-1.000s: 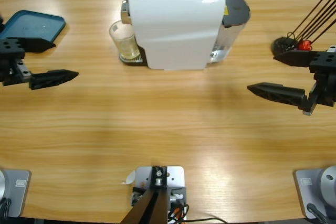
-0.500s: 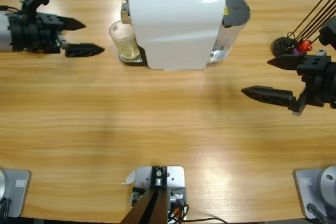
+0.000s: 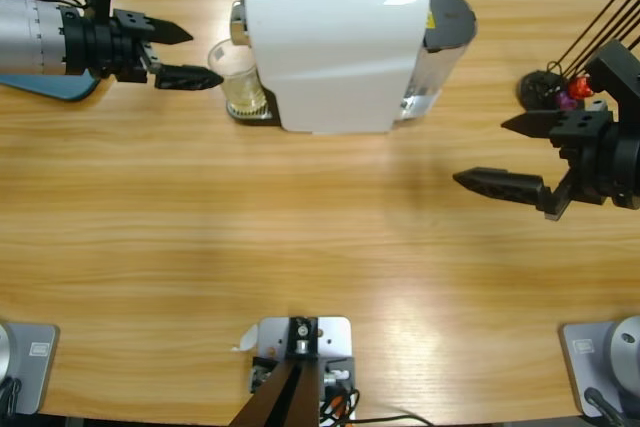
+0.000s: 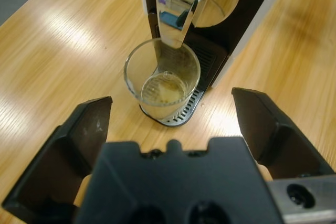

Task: Pour coffee

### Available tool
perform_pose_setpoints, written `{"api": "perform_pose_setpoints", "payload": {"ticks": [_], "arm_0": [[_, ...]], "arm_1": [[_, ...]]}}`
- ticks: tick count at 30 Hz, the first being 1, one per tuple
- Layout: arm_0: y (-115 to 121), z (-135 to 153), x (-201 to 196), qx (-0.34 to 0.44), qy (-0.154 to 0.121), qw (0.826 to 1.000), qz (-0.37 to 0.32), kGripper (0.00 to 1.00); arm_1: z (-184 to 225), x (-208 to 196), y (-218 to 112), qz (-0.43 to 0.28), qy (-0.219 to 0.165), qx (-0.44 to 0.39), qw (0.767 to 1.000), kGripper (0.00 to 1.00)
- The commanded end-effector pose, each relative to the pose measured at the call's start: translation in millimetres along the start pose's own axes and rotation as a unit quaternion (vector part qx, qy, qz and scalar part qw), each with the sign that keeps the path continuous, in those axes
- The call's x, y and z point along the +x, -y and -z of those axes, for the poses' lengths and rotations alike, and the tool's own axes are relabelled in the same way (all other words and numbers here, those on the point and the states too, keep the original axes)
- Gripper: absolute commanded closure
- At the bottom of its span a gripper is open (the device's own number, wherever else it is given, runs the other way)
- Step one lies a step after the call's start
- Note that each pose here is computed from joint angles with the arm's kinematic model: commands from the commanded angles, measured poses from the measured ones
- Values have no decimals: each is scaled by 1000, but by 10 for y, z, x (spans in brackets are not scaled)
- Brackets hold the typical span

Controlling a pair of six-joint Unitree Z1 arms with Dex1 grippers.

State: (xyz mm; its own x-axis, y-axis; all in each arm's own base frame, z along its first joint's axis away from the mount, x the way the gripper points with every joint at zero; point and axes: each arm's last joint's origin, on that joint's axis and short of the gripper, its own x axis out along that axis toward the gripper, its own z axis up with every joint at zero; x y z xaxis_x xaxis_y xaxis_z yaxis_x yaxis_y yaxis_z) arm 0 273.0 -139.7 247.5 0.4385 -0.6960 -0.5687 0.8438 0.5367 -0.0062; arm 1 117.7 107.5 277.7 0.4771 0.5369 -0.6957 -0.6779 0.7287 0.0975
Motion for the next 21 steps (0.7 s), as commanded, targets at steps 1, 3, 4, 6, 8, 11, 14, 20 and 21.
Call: {"api": "perform_pose_setpoints", "payload": {"ticks": [1,3,4,6,8,11,14,20,21], "arm_0": [[-104,98,267,3,-16,1000,18,0],[-123,96,299,3,-17,1000,18,0],[-132,99,316,2,-18,1000,19,0],[-148,108,342,1,-19,1000,19,0],[-169,101,358,2,-16,1000,18,0],[-208,64,407,4,-11,1000,18,0],[-208,69,459,3,-12,1000,28,0],[-216,98,542,3,-11,999,44,0],[-219,96,560,4,-11,999,45,0]], "arm_1": [[64,107,-3,-1,-31,-3,999,0],[63,110,-2,-1,-32,-3,999,0],[63,115,-2,-1,-33,-3,999,0],[60,127,-1,-1,-35,-3,999,0],[57,136,0,-1,-36,-3,999,0],[57,148,0,-2,-39,-2,999,0],[52,150,0,-2,-39,-2,999,0],[53,157,0,-2,-41,-2,999,0],[53,159,1,-2,-41,-2,999,0]]}}
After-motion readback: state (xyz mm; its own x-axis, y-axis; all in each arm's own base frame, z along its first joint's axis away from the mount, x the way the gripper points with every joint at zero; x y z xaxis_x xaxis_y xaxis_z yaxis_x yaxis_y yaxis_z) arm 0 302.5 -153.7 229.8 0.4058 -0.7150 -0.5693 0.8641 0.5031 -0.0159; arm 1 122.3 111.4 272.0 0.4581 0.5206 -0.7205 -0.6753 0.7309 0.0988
